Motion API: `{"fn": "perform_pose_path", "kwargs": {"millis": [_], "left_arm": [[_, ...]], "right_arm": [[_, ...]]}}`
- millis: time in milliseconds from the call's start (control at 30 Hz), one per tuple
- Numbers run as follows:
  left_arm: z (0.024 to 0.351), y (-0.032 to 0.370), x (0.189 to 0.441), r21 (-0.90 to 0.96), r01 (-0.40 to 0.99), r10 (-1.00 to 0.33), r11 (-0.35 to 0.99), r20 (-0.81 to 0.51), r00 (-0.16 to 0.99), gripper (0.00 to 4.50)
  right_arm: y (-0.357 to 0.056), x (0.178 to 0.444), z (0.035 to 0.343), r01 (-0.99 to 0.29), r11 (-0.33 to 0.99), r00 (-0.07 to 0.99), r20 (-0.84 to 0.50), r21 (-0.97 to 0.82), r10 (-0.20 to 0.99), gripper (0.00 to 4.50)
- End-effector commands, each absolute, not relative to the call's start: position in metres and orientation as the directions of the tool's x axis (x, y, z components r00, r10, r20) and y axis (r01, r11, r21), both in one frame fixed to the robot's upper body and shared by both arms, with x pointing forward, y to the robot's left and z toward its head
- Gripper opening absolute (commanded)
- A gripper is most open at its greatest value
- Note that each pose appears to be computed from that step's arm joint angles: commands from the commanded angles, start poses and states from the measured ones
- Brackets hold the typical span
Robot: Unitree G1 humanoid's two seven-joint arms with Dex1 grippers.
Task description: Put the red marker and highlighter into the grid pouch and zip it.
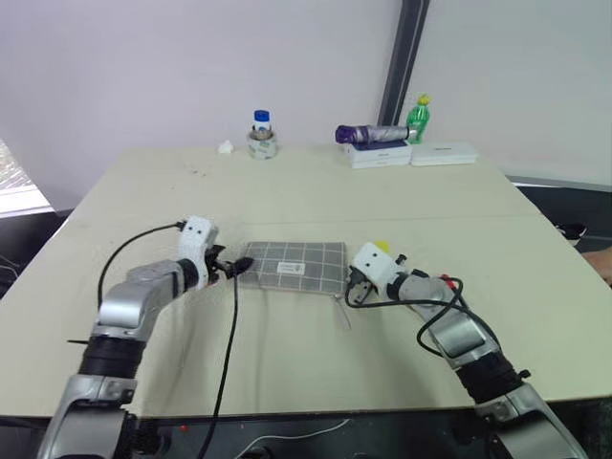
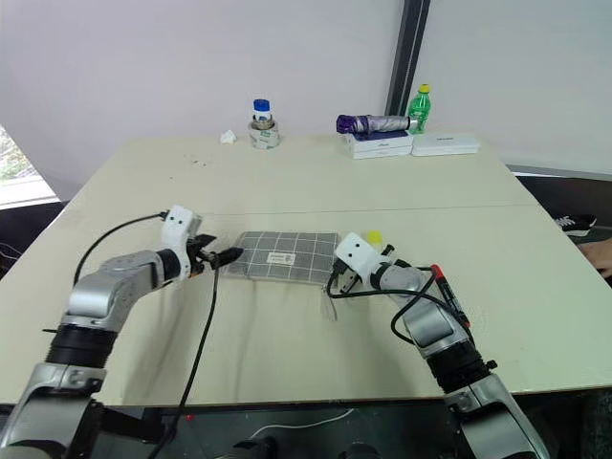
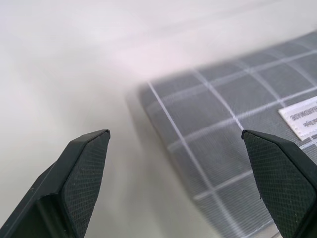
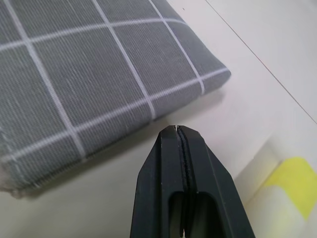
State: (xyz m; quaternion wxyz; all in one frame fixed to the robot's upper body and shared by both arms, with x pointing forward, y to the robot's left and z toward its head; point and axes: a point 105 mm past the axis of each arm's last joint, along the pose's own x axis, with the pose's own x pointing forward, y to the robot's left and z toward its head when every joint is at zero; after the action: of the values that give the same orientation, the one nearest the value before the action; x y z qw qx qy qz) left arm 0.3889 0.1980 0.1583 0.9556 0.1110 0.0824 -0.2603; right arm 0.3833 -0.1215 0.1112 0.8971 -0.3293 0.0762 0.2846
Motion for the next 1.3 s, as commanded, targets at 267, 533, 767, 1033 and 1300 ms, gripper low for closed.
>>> {"fn": "perform_pose_path", "kwargs": {"millis": [267,533,767,1033,1300], "left_arm": [[0.155,0.223,0.394,0.781,0.524,-0.531,0.34,-0.3,0.792,4.5],[0.125,0.214,0.387,0.804,0.589,-0.589,0.082,-0.438,0.68,4.5],[0.114,0.195,0.38,0.827,0.562,-0.658,0.01,-0.418,0.627,4.5],[0.109,0.177,0.382,0.863,0.505,-0.699,0.023,-0.347,0.625,4.5],[0.102,0.158,0.371,0.854,0.52,-0.766,0.015,-0.325,0.555,4.5]], "right_arm": [[-0.112,0.38,0.129,-0.541,0.624,0.832,-0.25,-0.564,0.495,0.01],[-0.116,0.379,0.13,-0.527,0.634,0.842,-0.243,-0.566,0.483,0.01],[-0.115,0.379,0.129,-0.526,0.637,0.842,-0.241,-0.563,0.482,0.01],[-0.114,0.378,0.131,-0.525,0.638,0.842,-0.238,-0.563,0.484,0.01],[-0.112,0.377,0.128,-0.528,0.64,0.841,-0.24,-0.559,0.484,0.01]]}}
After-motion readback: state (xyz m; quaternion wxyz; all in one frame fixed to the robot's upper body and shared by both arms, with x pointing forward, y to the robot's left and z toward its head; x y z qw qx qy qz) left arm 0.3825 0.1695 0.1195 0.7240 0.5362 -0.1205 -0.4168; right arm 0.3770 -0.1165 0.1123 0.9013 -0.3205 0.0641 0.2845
